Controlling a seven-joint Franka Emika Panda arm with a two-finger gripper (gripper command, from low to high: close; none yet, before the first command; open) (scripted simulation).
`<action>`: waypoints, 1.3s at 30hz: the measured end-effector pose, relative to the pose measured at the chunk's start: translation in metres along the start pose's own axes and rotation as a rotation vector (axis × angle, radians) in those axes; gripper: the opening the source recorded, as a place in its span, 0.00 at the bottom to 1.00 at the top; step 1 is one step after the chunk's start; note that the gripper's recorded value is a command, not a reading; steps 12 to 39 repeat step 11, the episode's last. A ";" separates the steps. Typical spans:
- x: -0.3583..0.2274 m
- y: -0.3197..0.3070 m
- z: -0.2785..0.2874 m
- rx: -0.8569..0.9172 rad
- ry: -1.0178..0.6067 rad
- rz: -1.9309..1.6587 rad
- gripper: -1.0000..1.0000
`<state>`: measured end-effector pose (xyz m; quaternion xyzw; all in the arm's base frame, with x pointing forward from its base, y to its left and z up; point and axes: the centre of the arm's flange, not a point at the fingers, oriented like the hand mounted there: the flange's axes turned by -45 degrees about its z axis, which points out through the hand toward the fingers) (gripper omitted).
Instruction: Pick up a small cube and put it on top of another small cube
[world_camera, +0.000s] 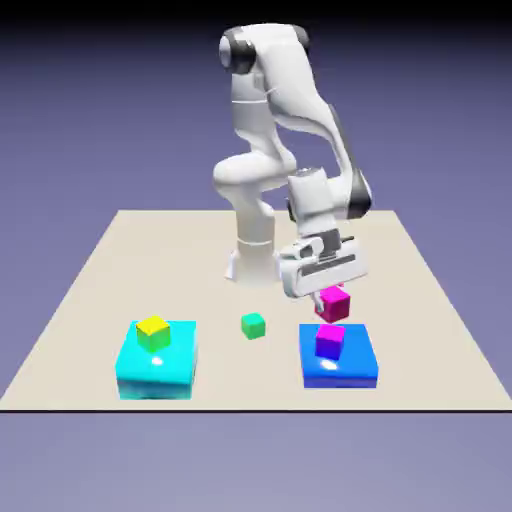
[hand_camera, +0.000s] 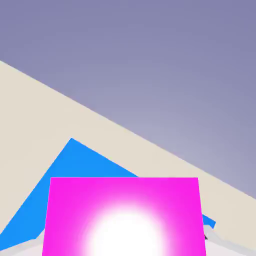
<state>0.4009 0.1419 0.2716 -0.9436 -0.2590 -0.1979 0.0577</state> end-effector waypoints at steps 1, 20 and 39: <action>-0.001 0.000 0.003 0.000 0.000 0.000 0.00; -0.015 -0.005 0.032 -0.010 -0.014 0.008 1.00; -0.015 -0.005 0.032 -0.010 -0.014 0.008 1.00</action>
